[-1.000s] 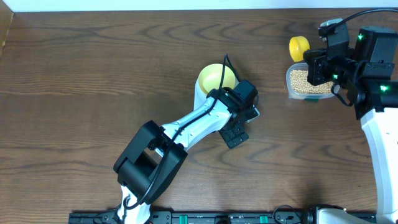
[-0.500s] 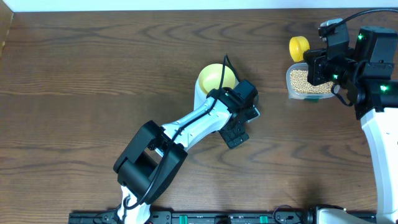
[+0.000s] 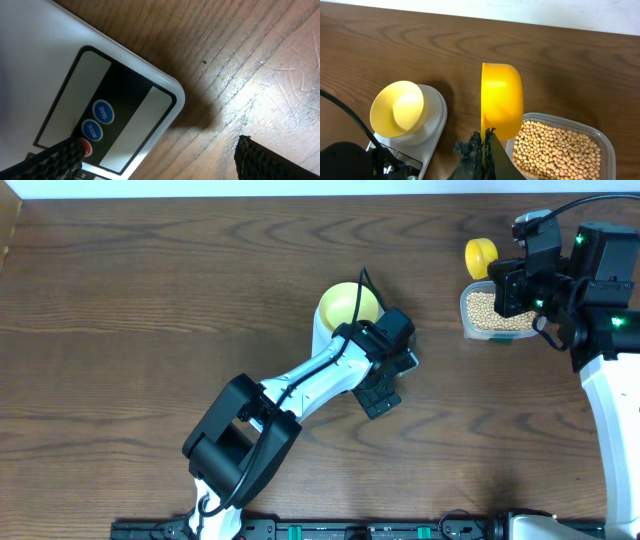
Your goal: Scoop item into bowl and weigh 50g on scale
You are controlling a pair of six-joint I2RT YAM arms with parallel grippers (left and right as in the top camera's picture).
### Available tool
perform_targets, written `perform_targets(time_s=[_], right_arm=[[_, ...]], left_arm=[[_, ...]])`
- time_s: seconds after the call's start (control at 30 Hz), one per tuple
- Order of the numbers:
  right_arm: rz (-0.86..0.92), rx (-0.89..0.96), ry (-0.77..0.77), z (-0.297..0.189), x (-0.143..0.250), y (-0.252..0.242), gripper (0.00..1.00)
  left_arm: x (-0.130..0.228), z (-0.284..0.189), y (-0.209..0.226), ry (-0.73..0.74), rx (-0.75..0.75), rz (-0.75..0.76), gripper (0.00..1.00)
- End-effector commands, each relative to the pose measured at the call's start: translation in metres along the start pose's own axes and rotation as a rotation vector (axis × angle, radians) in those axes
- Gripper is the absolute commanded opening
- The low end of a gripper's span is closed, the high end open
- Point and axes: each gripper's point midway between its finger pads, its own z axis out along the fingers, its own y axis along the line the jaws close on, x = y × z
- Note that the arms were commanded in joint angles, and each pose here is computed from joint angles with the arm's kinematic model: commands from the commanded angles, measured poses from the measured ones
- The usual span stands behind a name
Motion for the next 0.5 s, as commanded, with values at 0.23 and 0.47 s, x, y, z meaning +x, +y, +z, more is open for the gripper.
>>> perform_targets(time_s=[0.23,0.47], right_arm=[[-0.019,-0.007,-0.014,-0.0022,-0.0063,0.0013,0.01],[-0.019,-0.007,-0.014,-0.0022,-0.0064,0.0013,0.01]], left_arm=[[0.0119,0.0126,-0.0065,0.046,0.034,-0.005,0.98],[0.0112,0.0136,-0.0103,0.041,0.057,0.007,0.98]])
